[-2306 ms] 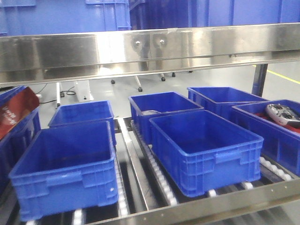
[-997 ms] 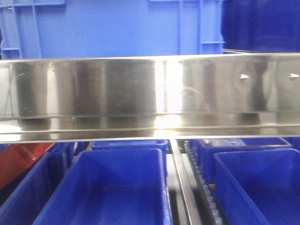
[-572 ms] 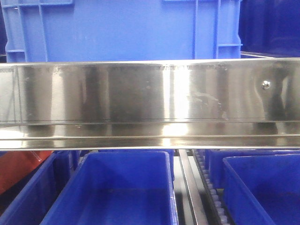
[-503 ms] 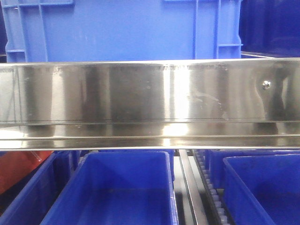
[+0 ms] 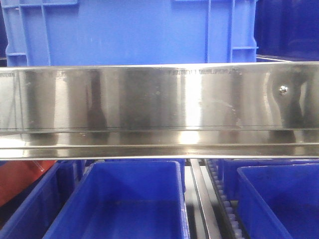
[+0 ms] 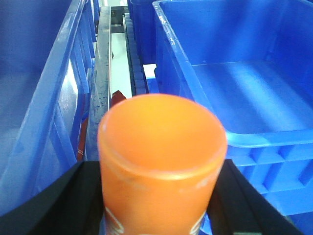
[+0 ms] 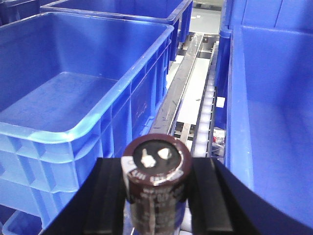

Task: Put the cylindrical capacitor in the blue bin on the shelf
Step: 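Move both held cylinders over a blue bin on the shelf, then lower both grippers into the blue bin and open them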

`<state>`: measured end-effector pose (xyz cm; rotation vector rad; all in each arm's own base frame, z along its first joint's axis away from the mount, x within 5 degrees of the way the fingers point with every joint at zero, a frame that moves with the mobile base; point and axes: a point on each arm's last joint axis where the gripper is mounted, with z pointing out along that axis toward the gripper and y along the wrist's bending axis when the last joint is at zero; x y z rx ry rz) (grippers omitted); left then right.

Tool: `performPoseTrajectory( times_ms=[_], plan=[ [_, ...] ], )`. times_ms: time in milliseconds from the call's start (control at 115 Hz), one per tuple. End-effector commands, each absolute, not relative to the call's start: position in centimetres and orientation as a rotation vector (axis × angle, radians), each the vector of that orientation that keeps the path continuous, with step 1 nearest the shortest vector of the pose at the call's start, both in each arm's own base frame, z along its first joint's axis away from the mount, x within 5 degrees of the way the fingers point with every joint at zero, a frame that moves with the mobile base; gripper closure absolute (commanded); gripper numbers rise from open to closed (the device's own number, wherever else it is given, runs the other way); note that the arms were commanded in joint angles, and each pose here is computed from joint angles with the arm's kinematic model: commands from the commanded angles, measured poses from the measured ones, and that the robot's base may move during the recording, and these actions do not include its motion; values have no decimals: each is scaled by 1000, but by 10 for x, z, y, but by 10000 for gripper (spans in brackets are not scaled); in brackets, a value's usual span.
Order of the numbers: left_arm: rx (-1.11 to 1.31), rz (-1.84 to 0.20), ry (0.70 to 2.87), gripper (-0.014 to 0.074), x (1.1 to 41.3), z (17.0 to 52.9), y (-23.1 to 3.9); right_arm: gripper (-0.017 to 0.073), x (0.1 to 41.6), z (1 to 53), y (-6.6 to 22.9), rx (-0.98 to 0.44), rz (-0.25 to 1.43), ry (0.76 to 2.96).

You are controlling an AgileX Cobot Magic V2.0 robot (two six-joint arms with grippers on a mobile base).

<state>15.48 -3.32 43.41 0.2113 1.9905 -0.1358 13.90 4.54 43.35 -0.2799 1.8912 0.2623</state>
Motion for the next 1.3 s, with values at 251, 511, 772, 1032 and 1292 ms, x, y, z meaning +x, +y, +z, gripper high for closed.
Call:
performPoseTrajectory(
  times_ms=[251, 511, 772, 1032, 1292],
  plan=[
    [217, -142, 1972, 704, 154, 436, -34, 721, 138, 436, 45, -275, 258, 1865],
    [217, -142, 1972, 704, 154, 436, -34, 721, 138, 436, 45, -275, 258, 1865],
    [216, -143, 1963, 704, 155, 437, -34, 721, 138, 436, 45, -271, 273, 1866],
    [271, -160, 1893, 704, 163, 444, -43, 721, 138, 437, 46, -265, 285, 1854],
    [504, -275, 1895, 704, 200, 455, -99, 721, 139, 440, 46, -256, 289, 1816]
  ],
)
